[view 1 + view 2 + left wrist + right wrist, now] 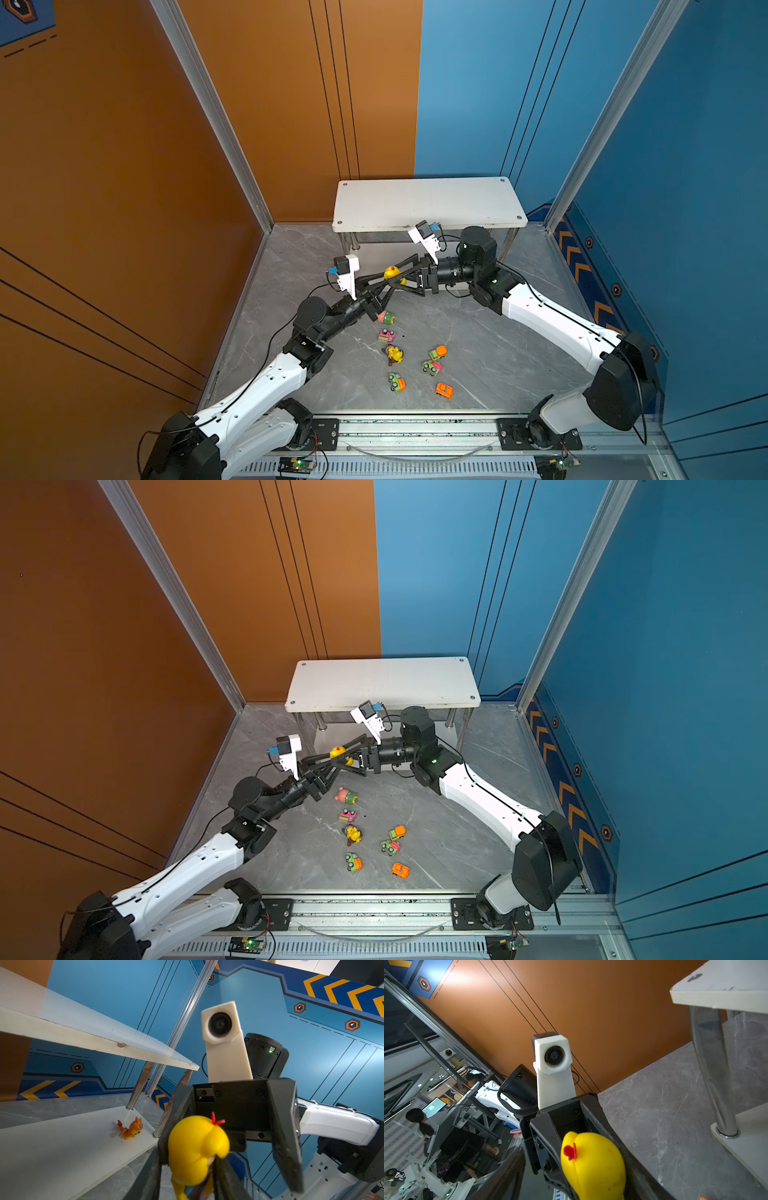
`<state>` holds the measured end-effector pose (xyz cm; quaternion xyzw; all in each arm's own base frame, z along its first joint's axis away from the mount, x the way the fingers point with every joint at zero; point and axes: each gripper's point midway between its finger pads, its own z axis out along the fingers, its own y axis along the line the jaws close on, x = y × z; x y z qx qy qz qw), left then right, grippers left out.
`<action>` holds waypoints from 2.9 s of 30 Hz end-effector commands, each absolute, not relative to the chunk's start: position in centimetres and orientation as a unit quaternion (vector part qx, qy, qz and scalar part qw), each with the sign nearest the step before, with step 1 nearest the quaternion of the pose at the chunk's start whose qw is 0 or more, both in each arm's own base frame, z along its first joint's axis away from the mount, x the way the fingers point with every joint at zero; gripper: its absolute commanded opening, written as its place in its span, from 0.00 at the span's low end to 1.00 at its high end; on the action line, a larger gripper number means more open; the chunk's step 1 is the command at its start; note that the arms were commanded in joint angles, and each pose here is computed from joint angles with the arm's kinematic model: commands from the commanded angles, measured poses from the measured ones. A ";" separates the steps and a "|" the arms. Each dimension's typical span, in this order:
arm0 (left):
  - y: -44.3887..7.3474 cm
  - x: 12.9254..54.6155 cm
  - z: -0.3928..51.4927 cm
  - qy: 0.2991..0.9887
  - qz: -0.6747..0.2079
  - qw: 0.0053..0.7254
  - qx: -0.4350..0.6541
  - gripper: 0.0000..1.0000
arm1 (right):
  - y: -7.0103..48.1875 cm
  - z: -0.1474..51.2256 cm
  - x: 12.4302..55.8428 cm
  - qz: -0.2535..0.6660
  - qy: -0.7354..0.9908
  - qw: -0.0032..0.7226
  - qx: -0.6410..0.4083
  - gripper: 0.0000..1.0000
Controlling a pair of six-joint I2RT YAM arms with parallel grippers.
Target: Place and organize the plastic toys onto the shelf
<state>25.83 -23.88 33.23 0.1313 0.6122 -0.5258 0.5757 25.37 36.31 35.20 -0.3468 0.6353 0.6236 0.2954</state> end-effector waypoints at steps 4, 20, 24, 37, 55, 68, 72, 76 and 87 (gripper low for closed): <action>-25.8 24.3 31.9 0.607 -0.502 0.585 0.191 0.00 | 34.0 33.6 31.8 0.576 0.691 0.377 -0.222 0.75; -30.6 27.7 21.8 0.678 -0.315 0.609 0.266 0.00 | 23.9 31.4 29.9 0.439 0.761 0.453 -0.154 0.71; -30.5 29.6 18.2 0.715 -0.278 0.591 0.250 0.00 | 19.8 23.0 27.1 0.228 0.874 0.417 -0.100 0.69; -32.8 32.5 15.5 0.736 -0.288 0.567 0.231 0.00 | 13.2 10.6 23.1 -0.028 0.963 0.266 -0.018 0.75; -31.2 31.6 13.2 0.779 -0.235 0.535 0.228 0.00 | 22.2 7.5 28.8 0.164 0.957 0.239 -0.018 0.42; -36.6 31.4 9.3 0.798 -0.329 0.402 0.305 0.48 | 14.4 10.7 27.2 0.133 0.952 0.272 0.038 0.44; -37.2 30.9 8.7 0.800 -0.368 0.362 0.305 0.49 | 12.5 11.8 26.6 0.131 0.949 0.281 0.054 0.45; -38.4 29.6 8.1 0.797 -0.408 0.320 0.309 0.52 | 11.6 12.8 26.3 0.137 0.945 0.292 0.060 0.46; -39.9 29.8 4.8 0.818 -0.411 0.262 0.307 0.42 | 10.6 14.0 25.6 0.148 0.940 0.302 0.062 0.47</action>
